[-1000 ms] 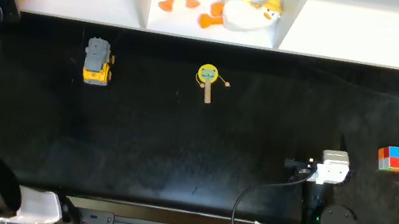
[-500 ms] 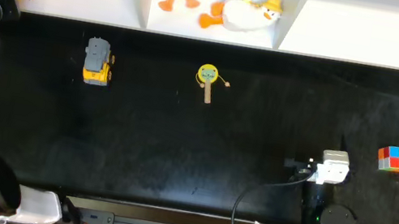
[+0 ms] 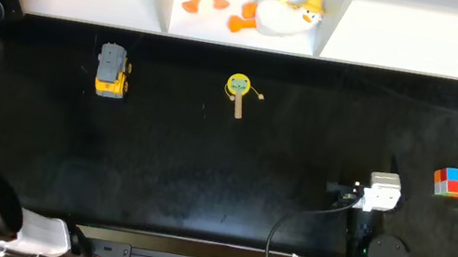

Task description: Store Toys

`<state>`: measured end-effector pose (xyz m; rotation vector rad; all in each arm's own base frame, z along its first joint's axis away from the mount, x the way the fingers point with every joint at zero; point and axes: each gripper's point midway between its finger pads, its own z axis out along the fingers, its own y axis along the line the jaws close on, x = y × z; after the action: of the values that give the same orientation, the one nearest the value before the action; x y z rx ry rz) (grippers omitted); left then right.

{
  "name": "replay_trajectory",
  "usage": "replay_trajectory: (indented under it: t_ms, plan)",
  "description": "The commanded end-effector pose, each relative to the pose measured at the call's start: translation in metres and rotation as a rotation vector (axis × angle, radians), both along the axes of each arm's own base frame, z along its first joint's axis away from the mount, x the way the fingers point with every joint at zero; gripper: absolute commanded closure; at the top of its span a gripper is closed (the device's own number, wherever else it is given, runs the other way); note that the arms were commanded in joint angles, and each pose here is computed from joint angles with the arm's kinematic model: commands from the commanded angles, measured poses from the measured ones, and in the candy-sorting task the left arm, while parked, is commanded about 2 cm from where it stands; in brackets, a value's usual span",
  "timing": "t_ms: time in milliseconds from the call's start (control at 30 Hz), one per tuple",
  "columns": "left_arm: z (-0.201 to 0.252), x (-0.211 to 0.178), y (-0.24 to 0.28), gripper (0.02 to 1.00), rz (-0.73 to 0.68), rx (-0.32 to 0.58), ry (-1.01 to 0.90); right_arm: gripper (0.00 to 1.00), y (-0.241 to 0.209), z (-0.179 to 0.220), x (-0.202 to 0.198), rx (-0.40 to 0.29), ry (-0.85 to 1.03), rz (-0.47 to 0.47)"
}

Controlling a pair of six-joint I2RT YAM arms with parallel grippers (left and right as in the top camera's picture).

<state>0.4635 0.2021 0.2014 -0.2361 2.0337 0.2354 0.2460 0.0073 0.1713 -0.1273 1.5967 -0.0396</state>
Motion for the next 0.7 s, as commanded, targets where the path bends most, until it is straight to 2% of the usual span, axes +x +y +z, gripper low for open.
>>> replay_trajectory:
  t_ms: [33, 500, 567, 700]
  plan:
    - [-0.0127, 0.0078, -0.0091, 0.923, -0.024, -0.039, 0.018, 0.005, -0.0013, 0.0012, -0.0001, 0.001, -0.011, -0.005]
    - [-0.0109, 0.0098, -0.0109, 0.869, -0.029, -0.034, 0.01, 0.005, -0.0013, 0.0012, -0.0001, 0.001, -0.011, -0.005]
    - [-0.0099, 0.0103, -0.0106, 0.838, -0.029, -0.032, 0.006, 0.005, -0.0013, 0.0012, -0.0001, 0.001, -0.011, -0.005]
    - [-0.0091, 0.0107, -0.0104, 0.619, -0.029, -0.03, 0.002, 0.005, -0.0013, 0.0012, -0.0001, 0.001, -0.011, -0.005]
